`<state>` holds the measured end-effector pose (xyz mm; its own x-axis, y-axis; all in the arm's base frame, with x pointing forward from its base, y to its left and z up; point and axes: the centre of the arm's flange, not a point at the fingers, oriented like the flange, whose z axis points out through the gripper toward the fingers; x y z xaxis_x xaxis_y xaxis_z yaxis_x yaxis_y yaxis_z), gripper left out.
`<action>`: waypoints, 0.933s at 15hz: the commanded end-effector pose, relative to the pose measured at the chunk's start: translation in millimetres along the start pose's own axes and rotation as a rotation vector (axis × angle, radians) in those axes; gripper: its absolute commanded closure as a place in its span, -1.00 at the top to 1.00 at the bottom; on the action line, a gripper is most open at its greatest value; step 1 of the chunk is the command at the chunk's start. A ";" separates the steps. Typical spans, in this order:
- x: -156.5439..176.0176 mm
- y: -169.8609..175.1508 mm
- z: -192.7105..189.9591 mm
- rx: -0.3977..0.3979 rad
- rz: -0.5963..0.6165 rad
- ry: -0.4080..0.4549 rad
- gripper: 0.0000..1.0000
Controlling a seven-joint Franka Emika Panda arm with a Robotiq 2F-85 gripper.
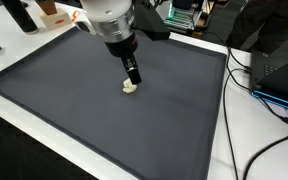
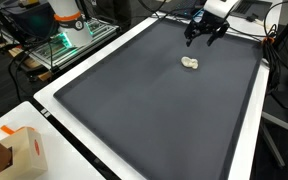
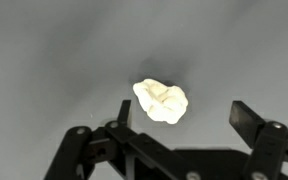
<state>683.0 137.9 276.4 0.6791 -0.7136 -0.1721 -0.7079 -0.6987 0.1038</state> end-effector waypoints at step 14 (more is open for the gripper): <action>3.3 31.8 64.7 0.093 0.282 -0.007 0.99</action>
<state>661.8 119.4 217.8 0.4866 -0.8626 -0.1386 -0.8628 -0.4994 0.0789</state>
